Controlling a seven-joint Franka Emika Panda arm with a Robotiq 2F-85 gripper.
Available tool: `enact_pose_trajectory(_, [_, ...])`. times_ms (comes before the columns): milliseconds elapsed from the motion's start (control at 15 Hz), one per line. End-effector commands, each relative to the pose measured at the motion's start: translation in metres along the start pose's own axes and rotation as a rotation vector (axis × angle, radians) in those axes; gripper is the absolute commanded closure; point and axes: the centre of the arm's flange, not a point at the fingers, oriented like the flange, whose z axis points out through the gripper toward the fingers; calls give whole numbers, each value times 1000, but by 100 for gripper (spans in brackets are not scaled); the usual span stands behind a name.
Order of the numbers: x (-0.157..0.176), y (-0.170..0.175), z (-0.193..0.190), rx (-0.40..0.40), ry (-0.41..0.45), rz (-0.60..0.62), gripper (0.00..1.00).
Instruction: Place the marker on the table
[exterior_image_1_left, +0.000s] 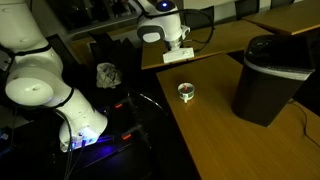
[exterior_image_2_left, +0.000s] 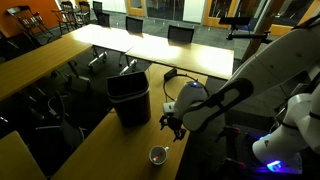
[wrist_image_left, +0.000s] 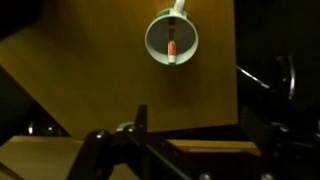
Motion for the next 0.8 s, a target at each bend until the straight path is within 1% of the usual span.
enact_pose_trajectory(0, [-9,24,58,70,81,-74,0])
enact_pose_trajectory(133, [-21,31,86,87,49,-66,0])
enact_pose_trajectory(200, [-31,34,99,110,44,-63,0])
enact_pose_trajectory(333, [-48,38,124,133,45,-64,0])
enact_pose_trajectory(467, [-52,41,144,138,40,-62,0])
enact_pose_trajectory(600, [-52,42,161,150,39,-51,5])
enact_pose_trajectory(667, [-51,42,168,157,38,-47,10])
enact_pose_trajectory(733, [-50,40,175,168,37,-47,21])
